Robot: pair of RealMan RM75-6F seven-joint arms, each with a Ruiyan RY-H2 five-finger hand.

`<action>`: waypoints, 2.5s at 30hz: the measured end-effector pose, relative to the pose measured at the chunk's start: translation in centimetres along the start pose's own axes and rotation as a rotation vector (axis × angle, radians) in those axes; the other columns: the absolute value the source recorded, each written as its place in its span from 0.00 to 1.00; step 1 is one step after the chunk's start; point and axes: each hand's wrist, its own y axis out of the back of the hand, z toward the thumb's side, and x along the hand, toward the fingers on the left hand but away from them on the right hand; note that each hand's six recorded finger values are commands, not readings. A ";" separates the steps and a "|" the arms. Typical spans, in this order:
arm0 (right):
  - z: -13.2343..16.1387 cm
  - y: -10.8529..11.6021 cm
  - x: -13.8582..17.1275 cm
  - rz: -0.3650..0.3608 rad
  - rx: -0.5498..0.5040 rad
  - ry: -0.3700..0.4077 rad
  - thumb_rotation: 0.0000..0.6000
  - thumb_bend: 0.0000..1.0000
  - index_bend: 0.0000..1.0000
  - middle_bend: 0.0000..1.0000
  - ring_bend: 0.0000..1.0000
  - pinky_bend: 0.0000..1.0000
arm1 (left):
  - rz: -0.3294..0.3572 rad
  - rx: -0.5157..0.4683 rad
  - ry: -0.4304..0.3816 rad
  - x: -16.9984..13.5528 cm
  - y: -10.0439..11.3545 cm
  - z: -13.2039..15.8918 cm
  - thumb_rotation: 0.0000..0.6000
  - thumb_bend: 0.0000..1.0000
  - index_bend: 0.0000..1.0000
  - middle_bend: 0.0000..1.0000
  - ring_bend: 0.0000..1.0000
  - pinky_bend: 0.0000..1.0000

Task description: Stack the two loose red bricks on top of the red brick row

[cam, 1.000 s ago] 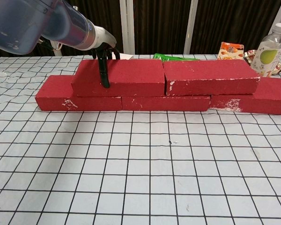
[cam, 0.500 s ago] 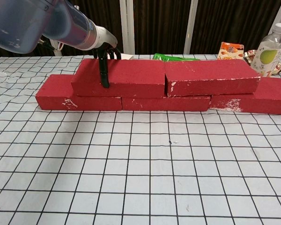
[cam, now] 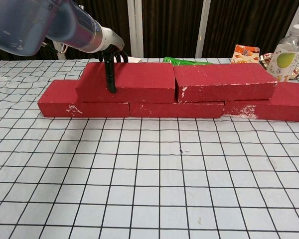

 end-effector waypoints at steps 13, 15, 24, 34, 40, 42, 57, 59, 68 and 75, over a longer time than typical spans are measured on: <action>-0.1 0.0 0.0 0.003 0.002 -0.004 1.00 0.15 0.06 0.00 0.00 0.00 | -0.006 0.002 0.007 -0.1 0.0 0.0 1.00 0.00 0.12 0.01 0.00 0.11; -0.1 -0.1 0.0 0.004 0.002 -0.004 1.00 0.15 0.06 0.00 0.00 0.00 | -0.005 0.001 0.007 -0.1 0.1 0.0 1.00 0.00 0.11 0.00 0.00 0.11; -0.1 -0.1 0.0 0.005 0.003 -0.006 1.00 0.15 0.06 0.00 0.00 0.00 | -0.006 0.006 0.006 -0.2 0.1 0.2 1.00 0.00 0.06 0.00 0.00 0.11; -0.2 -0.1 0.0 0.006 0.008 -0.013 1.00 0.15 0.06 0.00 0.00 0.00 | 0.013 0.009 0.013 -1.4 1.5 -0.3 1.00 0.00 0.02 0.00 0.00 0.11; -0.3 0.0 0.0 0.005 0.007 -0.014 1.00 0.15 0.06 0.00 0.00 0.00 | 0.033 -0.009 0.001 -3.3 3.3 -1.6 1.00 0.00 0.00 0.00 0.00 0.11; -0.3 0.0 0.0 0.005 0.007 -0.015 1.00 0.15 0.06 0.00 0.00 0.00 | 0.047 -0.013 -0.004 -4.2 3.9 -2.6 1.00 0.00 0.02 0.04 0.00 0.13; 0.1 -0.1 0.2 0.009 0.005 -0.001 1.00 0.15 0.06 0.00 0.00 0.00 | 0.093 -0.018 0.101 -7.0 1.9 -15.8 1.00 0.00 0.12 0.16 0.00 0.18; 0.2 -0.2 0.2 0.011 0.005 0.000 1.00 0.15 0.06 0.00 0.00 0.00 | 0.085 -0.012 0.100 -6.7 1.4 -16.3 1.00 0.00 0.15 0.18 0.00 0.19; 0.2 -0.4 0.1 0.015 0.010 -0.001 1.00 0.15 0.06 0.00 0.00 0.00 | 0.046 -0.003 0.081 -4.8 -1.1 -15.9 1.00 0.00 0.17 0.20 0.01 0.20; 0.1 -0.3 0.0 0.016 0.006 -0.002 1.00 0.15 0.06 0.00 0.00 0.00 | 0.034 0.008 0.056 -3.8 -2.2 -14.1 1.00 0.00 0.17 0.20 0.01 0.20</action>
